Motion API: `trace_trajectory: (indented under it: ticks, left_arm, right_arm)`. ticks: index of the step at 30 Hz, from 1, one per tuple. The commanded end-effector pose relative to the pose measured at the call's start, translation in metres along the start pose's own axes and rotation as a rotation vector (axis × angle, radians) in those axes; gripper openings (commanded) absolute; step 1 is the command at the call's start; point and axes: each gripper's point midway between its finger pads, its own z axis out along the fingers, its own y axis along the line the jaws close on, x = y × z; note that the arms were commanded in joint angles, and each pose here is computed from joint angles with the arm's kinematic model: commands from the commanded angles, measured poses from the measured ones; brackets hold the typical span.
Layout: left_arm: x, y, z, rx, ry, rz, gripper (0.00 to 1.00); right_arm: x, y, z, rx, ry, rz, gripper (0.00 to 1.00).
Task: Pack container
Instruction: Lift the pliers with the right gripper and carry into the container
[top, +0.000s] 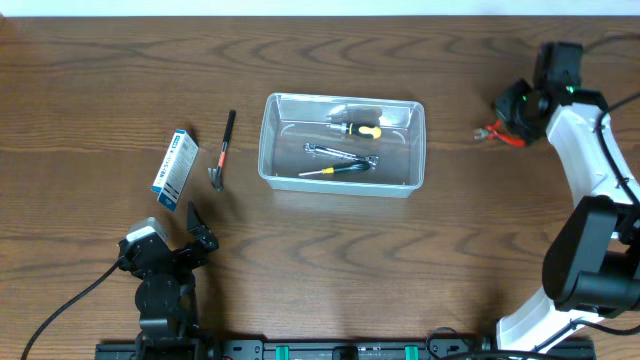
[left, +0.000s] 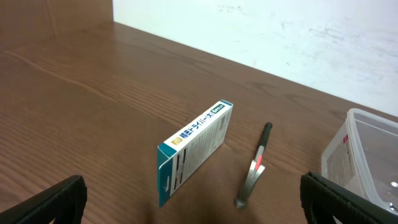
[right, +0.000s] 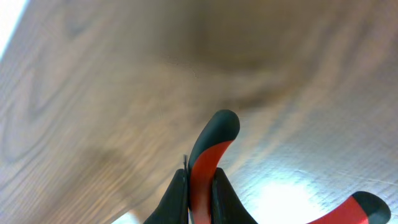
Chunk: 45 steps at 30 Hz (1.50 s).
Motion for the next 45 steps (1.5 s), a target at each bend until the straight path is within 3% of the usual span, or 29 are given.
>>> trace_trajectory:
  ticks: [1,8,17,30,45]
  left_arm:
    - [0.012,0.002,0.002,-0.008,0.025,0.018,0.98]
    - [0.012,0.003,0.002,-0.008,0.025,0.018,0.98]
    - [0.012,0.002,0.002,-0.008,0.025,0.018,0.98]
    - [0.012,0.002,0.002,-0.008,0.025,0.018,0.98]
    - [0.012,0.002,0.002,-0.008,0.025,0.018,0.98]
  right_arm:
    - [-0.005,0.041,-0.018,-0.059,-0.042,-0.188,0.01]
    - [0.011,0.118,-0.061,-0.182,-0.094,-0.446,0.01]
    - [0.079,0.183,-0.088,-0.297,-0.073,-0.632,0.01]
    - [0.161,0.21,-0.089,-0.299,-0.022,-0.798,0.01]
    - [0.222,0.187,-0.023,-0.163,0.149,-0.895,0.01]
